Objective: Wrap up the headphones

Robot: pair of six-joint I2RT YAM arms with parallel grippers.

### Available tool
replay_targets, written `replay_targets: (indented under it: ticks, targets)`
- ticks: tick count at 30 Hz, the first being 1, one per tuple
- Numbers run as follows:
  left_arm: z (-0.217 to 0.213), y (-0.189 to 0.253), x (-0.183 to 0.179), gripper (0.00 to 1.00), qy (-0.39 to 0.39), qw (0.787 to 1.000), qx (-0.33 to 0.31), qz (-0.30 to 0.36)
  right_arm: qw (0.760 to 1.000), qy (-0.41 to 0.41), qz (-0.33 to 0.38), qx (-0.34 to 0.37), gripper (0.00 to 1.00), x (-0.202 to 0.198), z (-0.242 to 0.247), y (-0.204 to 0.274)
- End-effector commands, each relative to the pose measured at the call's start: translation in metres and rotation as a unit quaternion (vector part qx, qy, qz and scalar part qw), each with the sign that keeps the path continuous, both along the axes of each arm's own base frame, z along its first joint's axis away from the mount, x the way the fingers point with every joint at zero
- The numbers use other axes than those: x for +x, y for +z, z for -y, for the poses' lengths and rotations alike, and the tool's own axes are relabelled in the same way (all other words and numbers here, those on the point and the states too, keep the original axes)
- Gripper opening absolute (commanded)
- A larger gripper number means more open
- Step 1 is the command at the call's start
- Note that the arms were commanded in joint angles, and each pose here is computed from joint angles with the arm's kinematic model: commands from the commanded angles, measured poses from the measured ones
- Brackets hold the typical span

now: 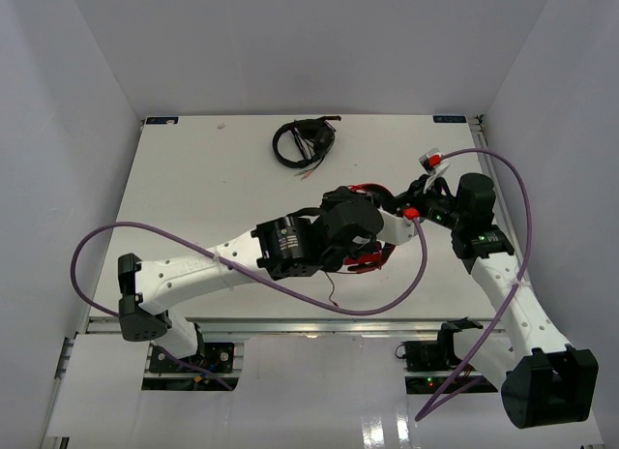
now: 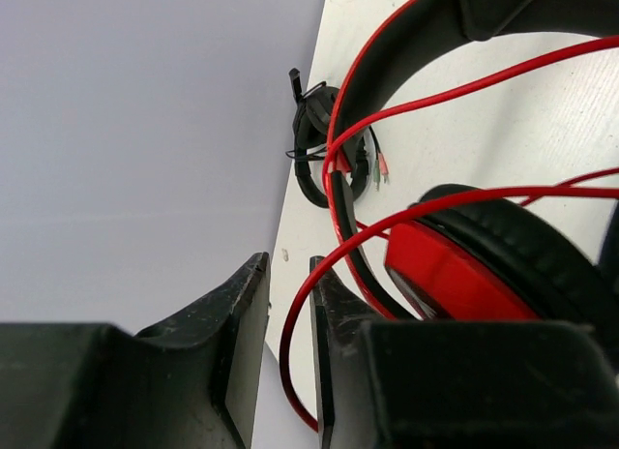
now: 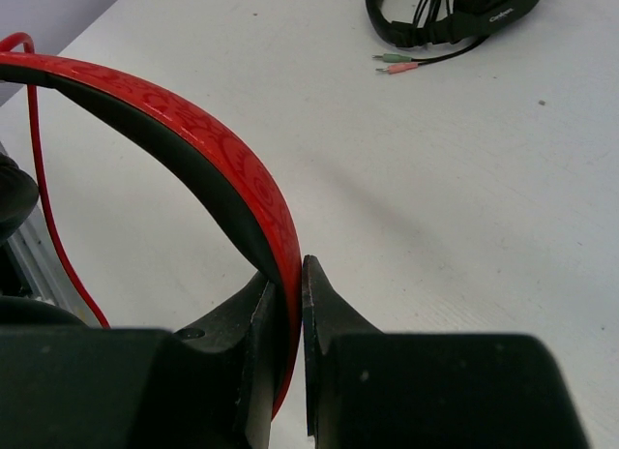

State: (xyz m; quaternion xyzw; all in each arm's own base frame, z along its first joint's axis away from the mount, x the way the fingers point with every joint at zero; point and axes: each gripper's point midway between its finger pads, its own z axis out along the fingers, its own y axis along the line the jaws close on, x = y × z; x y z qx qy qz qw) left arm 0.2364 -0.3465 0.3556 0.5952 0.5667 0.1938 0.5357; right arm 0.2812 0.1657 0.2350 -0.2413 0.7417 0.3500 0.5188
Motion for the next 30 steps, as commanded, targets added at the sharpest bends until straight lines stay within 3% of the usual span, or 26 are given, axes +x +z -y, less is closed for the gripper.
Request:
replay_targets:
  ticks: [1, 7, 13, 21, 30]
  targets:
    - [-0.013, 0.019, 0.007, 0.35, -0.006, 0.997, -0.068, -0.020, 0.998, 0.053, 0.018, 0.037, 0.08, -0.019, -0.014, 0.026]
    - [-0.031, 0.021, 0.032, 0.37, -0.009, 0.982, -0.172, -0.082, 0.995, 0.088, 0.031, 0.046, 0.08, -0.037, -0.019, 0.036]
    - [-0.039, -0.010, 0.040, 0.38, -0.019, 0.963, -0.224, -0.147, 0.992, 0.109, 0.035, 0.050, 0.08, -0.047, -0.022, 0.044]
    - [-0.030, -0.055, 0.015, 0.32, -0.071, 0.915, -0.326, -0.226, 0.991, 0.114, 0.032, 0.068, 0.08, -0.051, -0.024, 0.063]
    - [-0.021, -0.085, 0.002, 0.44, -0.120, 0.859, -0.431, -0.250, 0.987, 0.131, 0.021, 0.092, 0.08, -0.058, -0.028, 0.087]
